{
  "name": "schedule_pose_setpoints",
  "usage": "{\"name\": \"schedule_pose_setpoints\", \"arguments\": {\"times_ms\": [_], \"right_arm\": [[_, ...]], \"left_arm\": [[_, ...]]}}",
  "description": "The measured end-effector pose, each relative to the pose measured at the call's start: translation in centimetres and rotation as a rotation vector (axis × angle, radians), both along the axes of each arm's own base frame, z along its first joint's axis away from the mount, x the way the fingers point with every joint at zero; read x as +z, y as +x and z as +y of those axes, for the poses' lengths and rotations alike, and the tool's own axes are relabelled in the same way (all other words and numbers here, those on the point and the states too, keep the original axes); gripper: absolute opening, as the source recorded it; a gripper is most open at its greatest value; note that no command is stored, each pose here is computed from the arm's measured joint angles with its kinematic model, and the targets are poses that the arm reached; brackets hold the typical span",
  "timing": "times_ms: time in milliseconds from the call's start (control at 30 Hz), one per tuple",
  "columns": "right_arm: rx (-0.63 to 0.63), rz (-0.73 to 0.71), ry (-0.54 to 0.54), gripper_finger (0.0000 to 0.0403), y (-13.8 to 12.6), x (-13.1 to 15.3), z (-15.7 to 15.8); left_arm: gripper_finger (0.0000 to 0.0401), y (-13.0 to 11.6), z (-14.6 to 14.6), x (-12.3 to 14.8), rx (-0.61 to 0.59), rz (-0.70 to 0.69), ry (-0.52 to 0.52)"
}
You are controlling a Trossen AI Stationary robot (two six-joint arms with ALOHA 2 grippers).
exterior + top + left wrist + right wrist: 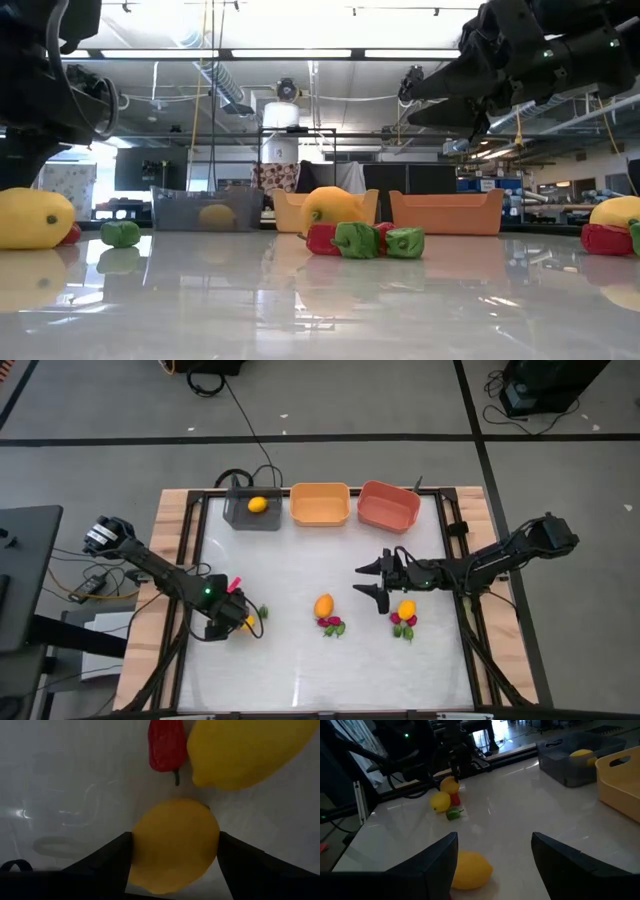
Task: Sort produce into baskets
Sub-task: Put the lemon into the black bin
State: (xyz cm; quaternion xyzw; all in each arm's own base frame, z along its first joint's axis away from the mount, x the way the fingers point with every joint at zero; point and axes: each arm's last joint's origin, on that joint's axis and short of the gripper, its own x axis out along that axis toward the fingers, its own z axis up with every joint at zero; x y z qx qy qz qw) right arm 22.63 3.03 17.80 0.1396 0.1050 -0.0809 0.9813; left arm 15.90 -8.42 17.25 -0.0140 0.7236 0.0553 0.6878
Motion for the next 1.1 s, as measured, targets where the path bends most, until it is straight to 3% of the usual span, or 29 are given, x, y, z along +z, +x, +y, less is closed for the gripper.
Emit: {"name": "schedule_pose_setpoints", "arguments": {"times_ms": [233,533,900,1100], "right_arm": [[-0.001,0.0,0.0,0.0263,0.0,0.0,0.0],[-0.002,-0.002,0.005,0.0263,0.0,0.0,0.0],[-0.002,-0.005,0.033,0.0263,0.0,0.0,0.1],[-0.005,-0.005,0.032,0.0263,0.0,0.0,0.1]], "left_arm": [[0.0261,0.3,0.2,0.6,0.03,-0.022,0.064],[0.0262,2.4,2.0,4.7,0.065,-0.098,0.201],[0.0262,5.7,11.5,5.8,0.172,-0.229,0.321],[0.0262,5.9,17.4,6.4,0.267,-0.326,0.441]]}}
